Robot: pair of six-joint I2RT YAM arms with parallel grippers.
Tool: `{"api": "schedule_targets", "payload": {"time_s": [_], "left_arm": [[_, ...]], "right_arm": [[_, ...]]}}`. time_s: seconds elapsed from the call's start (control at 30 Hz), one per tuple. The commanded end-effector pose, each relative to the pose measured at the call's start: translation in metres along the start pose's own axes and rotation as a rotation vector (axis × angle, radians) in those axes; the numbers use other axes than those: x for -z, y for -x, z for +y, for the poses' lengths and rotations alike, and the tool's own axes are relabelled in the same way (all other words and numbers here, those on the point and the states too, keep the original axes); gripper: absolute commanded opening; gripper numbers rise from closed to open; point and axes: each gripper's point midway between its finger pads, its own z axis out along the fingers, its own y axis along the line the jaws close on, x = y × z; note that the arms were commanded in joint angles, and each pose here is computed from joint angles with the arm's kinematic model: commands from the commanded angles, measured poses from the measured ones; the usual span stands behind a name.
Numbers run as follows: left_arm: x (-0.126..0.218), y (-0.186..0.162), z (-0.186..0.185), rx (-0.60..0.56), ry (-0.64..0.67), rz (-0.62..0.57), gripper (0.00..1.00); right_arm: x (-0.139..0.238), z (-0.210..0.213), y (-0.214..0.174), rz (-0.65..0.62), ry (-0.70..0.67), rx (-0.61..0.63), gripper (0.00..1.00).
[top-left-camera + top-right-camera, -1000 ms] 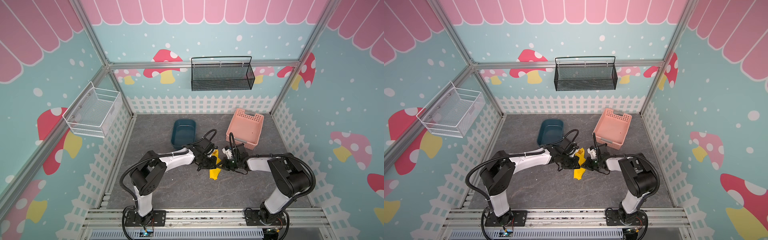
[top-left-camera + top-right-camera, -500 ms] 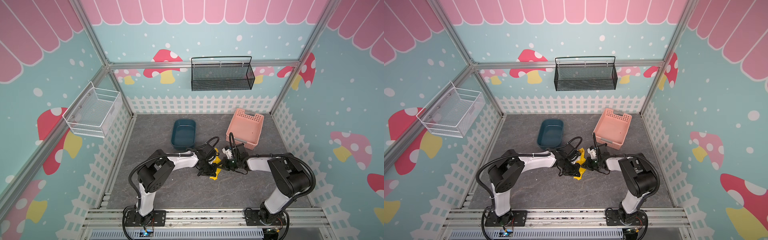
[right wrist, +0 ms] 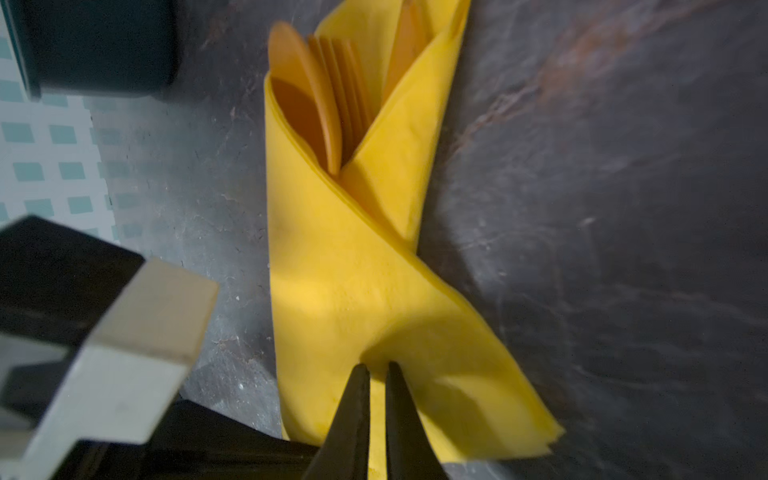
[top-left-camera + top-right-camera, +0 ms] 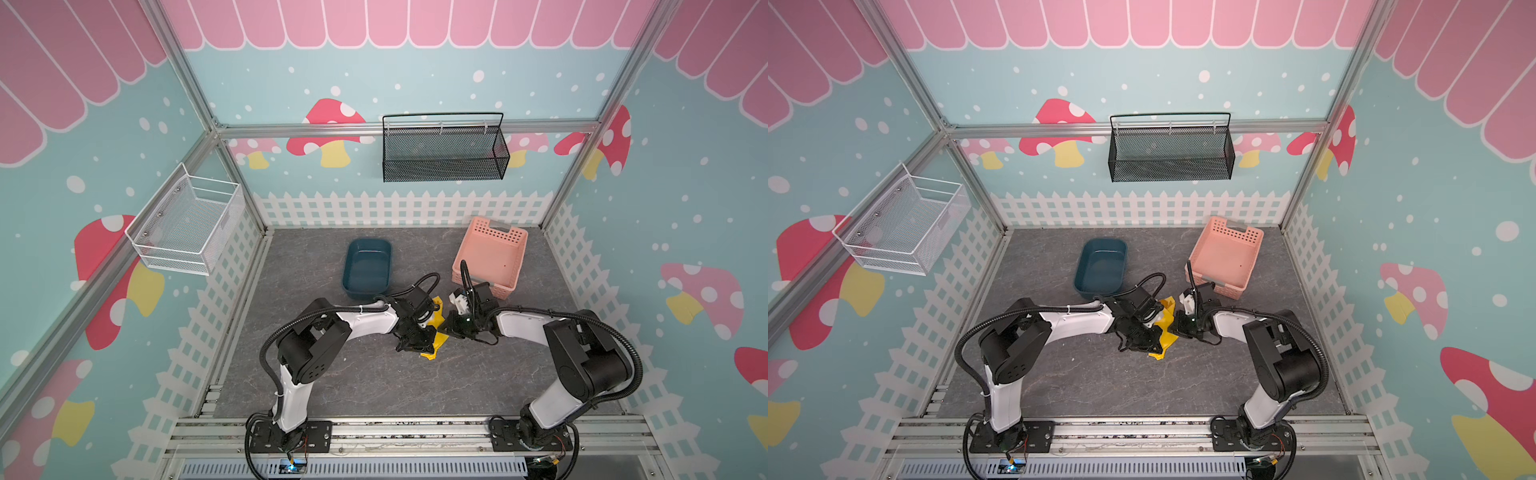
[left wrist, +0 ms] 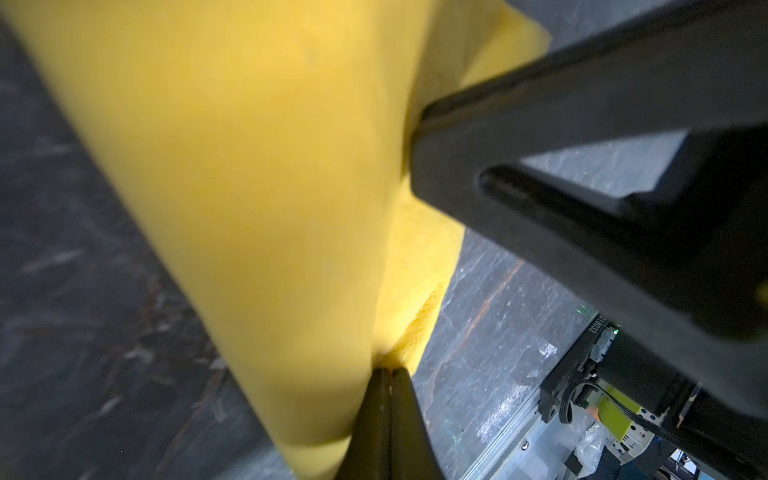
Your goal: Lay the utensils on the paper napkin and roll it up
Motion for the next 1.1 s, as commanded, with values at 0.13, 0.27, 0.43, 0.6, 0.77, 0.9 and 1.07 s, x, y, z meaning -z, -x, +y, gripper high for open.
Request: {"api": "schedule_targets", "payload": {"time_s": [0.13,0.27,0.43,0.6,0.77,0.9,1.07], "left_arm": [[-0.015,-0.011,0.022,0.031,0.075,0.054,0.0],[-0.014,-0.011,0.023,0.033,0.08,0.052,0.0],[-0.014,-0.011,0.024,0.034,0.082,0.051,0.0],[-0.013,-0.01,0.024,0.037,0.088,0.046,0.0],[-0.007,-0.007,0.023,0.028,0.095,0.021,0.0],[0.009,0.003,0.012,-0.001,0.088,-0.046,0.03],[0.048,0.022,-0.005,-0.033,0.083,-0.175,0.09]], "right_arm": [[0.007,0.003,0.025,-0.027,-0.051,0.024,0.14],[0.001,0.011,0.031,-0.027,-0.001,0.024,0.16],[-0.009,0.008,0.028,-0.006,0.017,0.009,0.17],[-0.018,-0.012,0.018,0.021,-0.047,-0.012,0.16],[-0.022,-0.033,0.009,0.039,-0.125,-0.012,0.14],[-0.025,-0.038,0.009,0.042,-0.145,0.0,0.12],[-0.031,-0.037,0.011,0.054,-0.137,0.011,0.11]]}}
